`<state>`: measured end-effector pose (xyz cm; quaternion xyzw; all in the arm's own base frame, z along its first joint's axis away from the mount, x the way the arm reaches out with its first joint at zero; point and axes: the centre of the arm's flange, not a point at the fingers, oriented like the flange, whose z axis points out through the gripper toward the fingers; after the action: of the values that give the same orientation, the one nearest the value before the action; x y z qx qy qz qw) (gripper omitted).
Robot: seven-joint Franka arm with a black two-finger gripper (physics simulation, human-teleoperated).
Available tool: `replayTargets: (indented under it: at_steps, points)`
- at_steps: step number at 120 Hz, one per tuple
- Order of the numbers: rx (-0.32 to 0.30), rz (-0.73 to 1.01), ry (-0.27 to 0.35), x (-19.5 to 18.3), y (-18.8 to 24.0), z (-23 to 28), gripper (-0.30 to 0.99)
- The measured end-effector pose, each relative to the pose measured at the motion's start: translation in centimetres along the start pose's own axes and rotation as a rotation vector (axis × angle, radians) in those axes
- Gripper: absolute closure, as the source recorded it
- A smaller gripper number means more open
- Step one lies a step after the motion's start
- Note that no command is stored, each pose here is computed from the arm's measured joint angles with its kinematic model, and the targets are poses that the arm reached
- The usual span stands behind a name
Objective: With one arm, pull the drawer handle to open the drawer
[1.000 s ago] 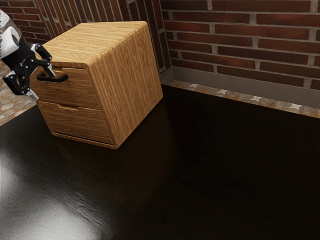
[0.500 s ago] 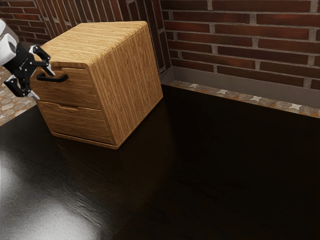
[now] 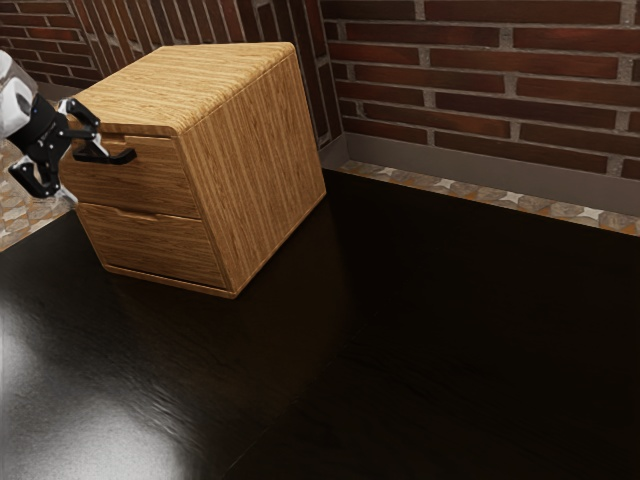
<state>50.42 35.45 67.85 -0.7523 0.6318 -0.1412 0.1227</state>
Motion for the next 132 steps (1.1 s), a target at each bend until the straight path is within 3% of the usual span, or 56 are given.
replayTargets:
  at_steps: [39,72,84,96,114,132]
  points:
    - [-0.018,0.025,0.008,-0.7,-0.8,1.4,-0.02]
    - [-0.050,0.027,0.021,-1.2,-0.2,0.9,0.03]
    - [-0.079,0.020,0.039,-1.3,0.5,1.3,-0.03]
    - [-0.105,0.003,0.058,-1.4,2.2,1.3,-0.21]
    - [-0.119,-0.022,0.075,-1.5,5.1,0.6,0.00]
    - [-0.113,-0.043,0.081,-1.4,7.8,-0.7,0.04]
